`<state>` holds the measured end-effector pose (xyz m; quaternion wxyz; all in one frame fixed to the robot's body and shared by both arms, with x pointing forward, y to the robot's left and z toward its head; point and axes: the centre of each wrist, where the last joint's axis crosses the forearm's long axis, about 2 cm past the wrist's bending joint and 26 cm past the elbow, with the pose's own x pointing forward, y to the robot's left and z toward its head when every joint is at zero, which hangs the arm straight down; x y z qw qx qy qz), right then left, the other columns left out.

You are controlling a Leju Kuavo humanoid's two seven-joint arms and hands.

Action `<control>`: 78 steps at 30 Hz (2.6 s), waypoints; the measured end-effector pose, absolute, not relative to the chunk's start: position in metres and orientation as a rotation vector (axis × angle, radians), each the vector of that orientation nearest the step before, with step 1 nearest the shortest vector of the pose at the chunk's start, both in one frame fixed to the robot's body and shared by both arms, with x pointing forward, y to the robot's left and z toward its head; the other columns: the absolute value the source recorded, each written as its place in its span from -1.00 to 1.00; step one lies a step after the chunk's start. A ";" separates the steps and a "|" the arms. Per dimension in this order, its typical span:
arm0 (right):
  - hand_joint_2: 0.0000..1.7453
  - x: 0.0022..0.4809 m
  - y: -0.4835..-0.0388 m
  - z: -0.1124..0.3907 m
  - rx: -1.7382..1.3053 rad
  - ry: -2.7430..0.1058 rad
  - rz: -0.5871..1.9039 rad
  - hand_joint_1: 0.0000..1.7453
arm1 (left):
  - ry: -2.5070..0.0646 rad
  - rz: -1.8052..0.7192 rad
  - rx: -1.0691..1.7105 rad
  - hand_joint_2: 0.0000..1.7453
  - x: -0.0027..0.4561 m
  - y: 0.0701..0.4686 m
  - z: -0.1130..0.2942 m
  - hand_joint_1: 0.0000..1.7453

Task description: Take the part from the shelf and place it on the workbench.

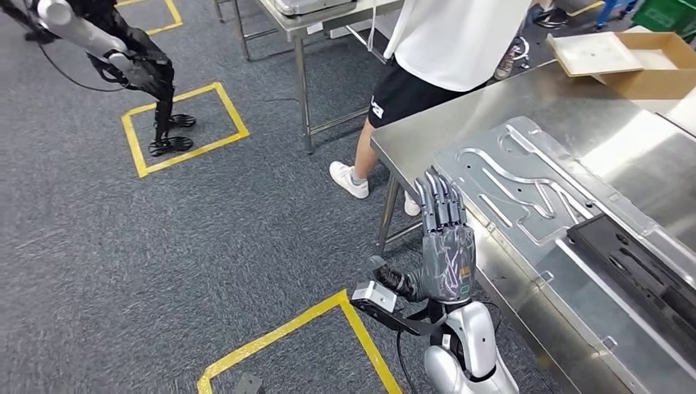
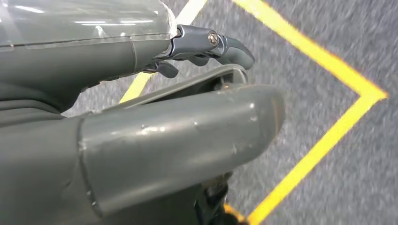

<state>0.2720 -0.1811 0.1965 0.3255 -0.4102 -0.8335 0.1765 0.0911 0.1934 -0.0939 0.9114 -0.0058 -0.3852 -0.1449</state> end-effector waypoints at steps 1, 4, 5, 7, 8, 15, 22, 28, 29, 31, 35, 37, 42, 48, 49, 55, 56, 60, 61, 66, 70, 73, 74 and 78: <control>-1.00 0.273 -0.181 0.197 -1.072 -2.185 0.462 -1.00 | -0.792 -0.298 -0.012 -1.00 0.091 0.193 -0.094 -1.00; -1.00 0.273 -0.180 0.197 -1.064 -2.183 0.462 -1.00 | -0.794 -0.299 -0.011 -1.00 0.092 0.193 -0.094 -1.00; -1.00 0.273 -0.179 0.196 -1.062 -2.180 0.465 -1.00 | -0.794 -0.299 -0.011 -1.00 0.093 0.194 -0.094 -1.00; -1.00 0.274 -0.179 0.194 -1.059 -2.175 0.468 -1.00 | -0.791 -0.300 -0.009 -1.00 0.091 0.194 -0.094 -1.00; -1.00 0.274 -0.179 0.194 -1.058 -2.174 0.469 -1.00 | -0.790 -0.301 -0.008 -1.00 0.091 0.194 -0.094 -1.00; -1.00 0.276 -0.179 0.195 -1.056 -2.178 0.464 -1.00 | -0.793 -0.305 -0.001 -1.00 0.091 0.194 -0.094 -1.00; -1.00 0.276 -0.179 0.194 -1.052 -2.173 0.470 -1.00 | -0.794 -0.306 0.000 -1.00 0.092 0.194 -0.094 -1.00; -1.00 0.277 -0.179 0.193 -1.052 -2.173 0.471 -1.00 | -0.796 -0.306 -0.002 -1.00 0.093 0.193 -0.093 -1.00; -1.00 0.277 -0.178 0.194 -1.052 -2.173 0.471 -1.00 | -0.795 -0.306 -0.002 -1.00 0.093 0.193 -0.093 -1.00; -1.00 0.278 -0.178 0.194 -1.051 -2.175 0.469 -1.00 | -0.792 -0.306 -0.002 -1.00 0.092 0.193 -0.094 -1.00; -1.00 0.278 -0.177 0.194 -1.050 -2.176 0.469 -1.00 | -0.796 -0.306 0.000 -1.00 0.093 0.193 -0.093 -1.00; -1.00 0.278 -0.178 0.193 -1.047 -2.172 0.470 -1.00 | -0.795 -0.306 0.002 -1.00 0.093 0.193 -0.093 -1.00; -1.00 0.278 -0.177 0.193 -1.044 -2.172 0.467 -1.00 | -0.796 -0.306 0.004 -1.00 0.093 0.194 -0.093 -1.00; -1.00 0.279 -0.177 0.194 -1.044 -2.176 0.465 -1.00 | -0.795 -0.306 0.003 -1.00 0.092 0.194 -0.094 -1.00; -1.00 0.279 -0.178 0.194 -1.044 -2.175 0.466 -1.00 | -0.796 -0.306 0.003 -1.00 0.093 0.194 -0.093 -1.00; -1.00 0.277 -0.178 0.191 -1.041 -2.166 0.475 -1.00 | -0.797 -0.305 0.001 -1.00 0.093 0.193 -0.093 -1.00; -1.00 0.277 -0.178 0.191 -1.041 -2.165 0.475 -1.00 | -0.797 -0.305 0.001 -1.00 0.093 0.193 -0.093 -1.00; -1.00 0.278 -0.178 0.191 -1.040 -2.166 0.476 -1.00 | -0.797 -0.305 -0.001 -1.00 0.093 0.192 -0.093 -1.00; -1.00 0.278 -0.178 0.191 -1.040 -2.167 0.475 -1.00 | -0.795 -0.305 -0.001 -1.00 0.092 0.192 -0.093 -1.00; -1.00 0.278 -0.177 0.191 -1.039 -2.167 0.477 -1.00 | -0.798 -0.305 0.000 -1.00 0.094 0.193 -0.093 -1.00; -1.00 0.278 -0.177 0.191 -1.039 -2.167 0.478 -1.00 | -0.794 -0.305 0.001 -1.00 0.092 0.193 -0.094 -1.00; -1.00 0.278 -0.177 0.192 -1.040 -2.169 0.477 -1.00 | -0.799 -0.305 0.002 -1.00 0.094 0.193 -0.093 -1.00; -1.00 0.278 -0.177 0.192 -1.040 -2.169 0.476 -1.00 | -0.799 -0.305 0.002 -1.00 0.094 0.193 -0.093 -1.00; -1.00 0.279 -0.176 0.194 -1.039 -2.174 0.472 -1.00 | -0.795 -0.306 0.002 -1.00 0.093 0.193 -0.093 -1.00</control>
